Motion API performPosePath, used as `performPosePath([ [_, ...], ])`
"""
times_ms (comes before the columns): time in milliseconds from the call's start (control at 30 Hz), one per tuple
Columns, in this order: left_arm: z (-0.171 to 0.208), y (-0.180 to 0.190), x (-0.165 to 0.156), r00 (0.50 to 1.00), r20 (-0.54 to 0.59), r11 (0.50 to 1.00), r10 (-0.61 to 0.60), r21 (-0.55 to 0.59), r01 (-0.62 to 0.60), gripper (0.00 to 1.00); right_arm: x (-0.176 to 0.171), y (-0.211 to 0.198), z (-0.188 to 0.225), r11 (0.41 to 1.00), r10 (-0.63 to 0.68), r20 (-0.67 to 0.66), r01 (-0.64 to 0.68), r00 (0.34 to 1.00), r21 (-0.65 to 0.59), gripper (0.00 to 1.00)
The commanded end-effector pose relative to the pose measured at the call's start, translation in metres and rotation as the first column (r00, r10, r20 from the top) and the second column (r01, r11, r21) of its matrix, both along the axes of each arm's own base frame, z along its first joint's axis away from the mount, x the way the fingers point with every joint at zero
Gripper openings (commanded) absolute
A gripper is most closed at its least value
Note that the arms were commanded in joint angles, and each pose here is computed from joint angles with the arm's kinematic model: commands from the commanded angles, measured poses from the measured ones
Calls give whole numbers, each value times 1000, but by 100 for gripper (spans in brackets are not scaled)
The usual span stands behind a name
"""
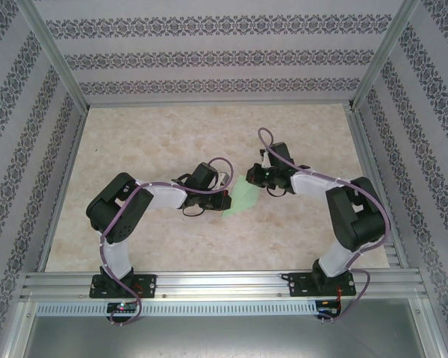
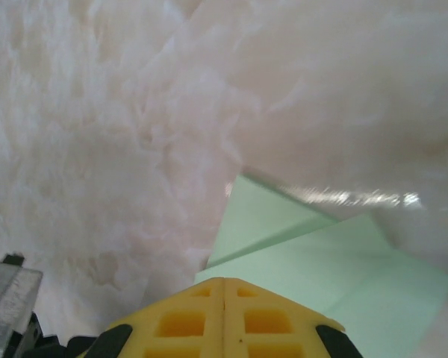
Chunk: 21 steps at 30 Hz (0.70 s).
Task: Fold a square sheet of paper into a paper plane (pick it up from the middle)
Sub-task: Fourth fold the wing at the center of the table.
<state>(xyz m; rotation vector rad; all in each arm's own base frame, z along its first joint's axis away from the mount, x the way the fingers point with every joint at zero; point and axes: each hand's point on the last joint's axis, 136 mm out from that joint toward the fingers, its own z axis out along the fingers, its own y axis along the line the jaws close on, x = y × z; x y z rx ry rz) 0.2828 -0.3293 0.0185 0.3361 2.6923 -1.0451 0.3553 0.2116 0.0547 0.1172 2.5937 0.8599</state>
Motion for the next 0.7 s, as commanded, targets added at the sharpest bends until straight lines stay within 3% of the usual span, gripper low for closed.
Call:
performPosePath([
  [0, -49, 30, -34, 989, -145, 985, 3, 173, 22, 0, -2, 8, -17, 999, 20, -47, -19, 999, 34, 0],
  [167, -49, 31, -35, 989, -148, 984, 3, 175, 23, 0, 7, -8, -34, 1000, -21, -76, 22, 997, 12, 0],
  [400, -50, 31, -35, 989, -148, 984, 3, 174, 23, 0, 28, -61, -55, 984, -169, -91, 162, 981, -77, 0],
  [667, -50, 29, -35, 989, -147, 986, -2, 165, 27, 0, 52, -73, -24, 979, -194, -28, 192, 981, -70, 0],
])
